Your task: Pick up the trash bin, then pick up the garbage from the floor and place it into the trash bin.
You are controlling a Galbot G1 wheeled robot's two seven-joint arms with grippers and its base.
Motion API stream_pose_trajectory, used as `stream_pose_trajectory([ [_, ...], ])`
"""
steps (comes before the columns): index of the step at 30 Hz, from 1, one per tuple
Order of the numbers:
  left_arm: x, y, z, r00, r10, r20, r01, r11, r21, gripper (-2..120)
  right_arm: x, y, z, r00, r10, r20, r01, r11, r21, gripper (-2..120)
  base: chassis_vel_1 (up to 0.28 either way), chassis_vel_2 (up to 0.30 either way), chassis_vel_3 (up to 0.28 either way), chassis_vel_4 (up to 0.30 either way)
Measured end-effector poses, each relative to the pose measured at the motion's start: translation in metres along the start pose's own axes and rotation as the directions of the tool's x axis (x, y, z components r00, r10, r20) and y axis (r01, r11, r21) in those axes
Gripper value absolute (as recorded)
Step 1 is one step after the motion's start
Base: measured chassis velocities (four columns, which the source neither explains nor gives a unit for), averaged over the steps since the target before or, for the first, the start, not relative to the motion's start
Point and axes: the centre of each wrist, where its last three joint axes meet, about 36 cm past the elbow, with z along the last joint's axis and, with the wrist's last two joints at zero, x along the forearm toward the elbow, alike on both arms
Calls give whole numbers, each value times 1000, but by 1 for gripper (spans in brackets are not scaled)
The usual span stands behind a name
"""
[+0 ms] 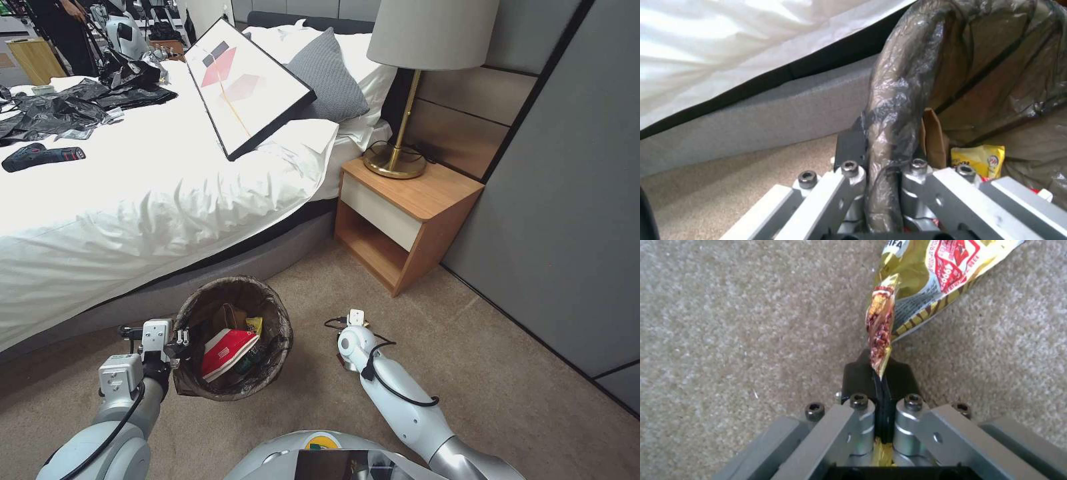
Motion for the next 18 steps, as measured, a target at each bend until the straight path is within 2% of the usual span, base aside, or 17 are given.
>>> stream_pose_trajectory([
  [5,0,0,0,1000,0,-3,0,1000,2,3,0,-1,0,1000,-13,23,13,1000,3,0,0,0,0,0],
  [7,0,0,0,1000,1,-7,-1,1000,4,3,11,-7,-1,993,-31,112,27,999,39,0,0,0,0,0],
  [8,0,0,0,1000,1,-7,-1,1000,4,3,11,-7,-1,993,-31,112,27,999,39,0,0,0,0,0],
  [11,0,0,0,1000,4,-13,-4,1000,14,3,43,-17,-15,974,-85,211,77,996,46,0,0,0,0,0],
  [12,0,0,0,1000,4,-13,-4,1000,14,3,43,-17,-15,974,-85,211,77,996,46,0,0,0,0,0],
  [15,0,0,0,1000,10,-19,-10,1000,18,3,86,-28,-35,929,-139,344,130,990,50,0,0,0,0,0],
  [16,0,0,0,1000,10,-19,-10,1000,18,3,86,-28,-35,929,-139,344,130,990,50,0,0,0,0,0],
  [18,0,0,-1,1000,12,-19,-12,1000,14,3,114,-35,-48,894,-172,413,162,985,59,0,0,0,0,0],
])
